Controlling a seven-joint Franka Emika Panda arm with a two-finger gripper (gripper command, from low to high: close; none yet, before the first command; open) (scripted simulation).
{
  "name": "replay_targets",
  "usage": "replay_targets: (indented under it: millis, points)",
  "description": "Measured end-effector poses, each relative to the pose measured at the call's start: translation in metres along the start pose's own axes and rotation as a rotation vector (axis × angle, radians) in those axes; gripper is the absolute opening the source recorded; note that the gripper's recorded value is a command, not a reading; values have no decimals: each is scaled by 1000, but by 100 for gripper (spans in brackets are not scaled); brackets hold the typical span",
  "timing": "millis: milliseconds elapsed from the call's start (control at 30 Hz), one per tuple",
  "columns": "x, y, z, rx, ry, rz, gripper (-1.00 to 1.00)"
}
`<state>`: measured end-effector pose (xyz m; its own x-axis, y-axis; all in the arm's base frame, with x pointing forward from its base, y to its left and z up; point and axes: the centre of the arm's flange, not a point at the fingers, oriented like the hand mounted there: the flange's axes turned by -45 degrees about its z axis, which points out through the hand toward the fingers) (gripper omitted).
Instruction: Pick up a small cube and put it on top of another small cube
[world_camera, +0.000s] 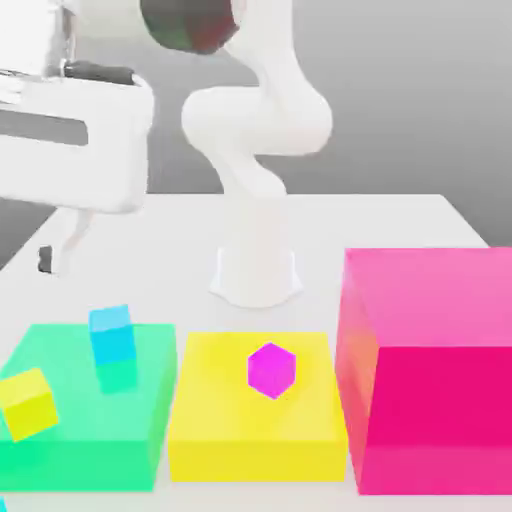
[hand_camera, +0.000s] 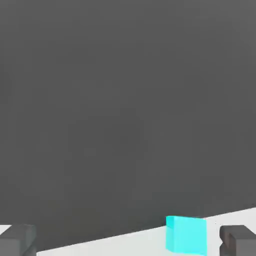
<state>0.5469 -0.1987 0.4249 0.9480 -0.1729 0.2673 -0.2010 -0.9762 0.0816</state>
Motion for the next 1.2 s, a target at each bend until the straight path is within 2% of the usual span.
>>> replay_targets:
  millis: [400, 533, 567, 767, 933, 1200]
  points:
    - [-47, 83, 210, 63, -255, 71, 0]
    - [-68, 85, 276, 71, -273, 79, 0]
    - [-71, 84, 285, 71, -273, 79, -100]
    - [-72, 84, 289, 73, -274, 80, -100]
    - [-57, 84, 230, 73, -274, 71, -100]
    - [-76, -19, 146, 64, -276, -125, -100]
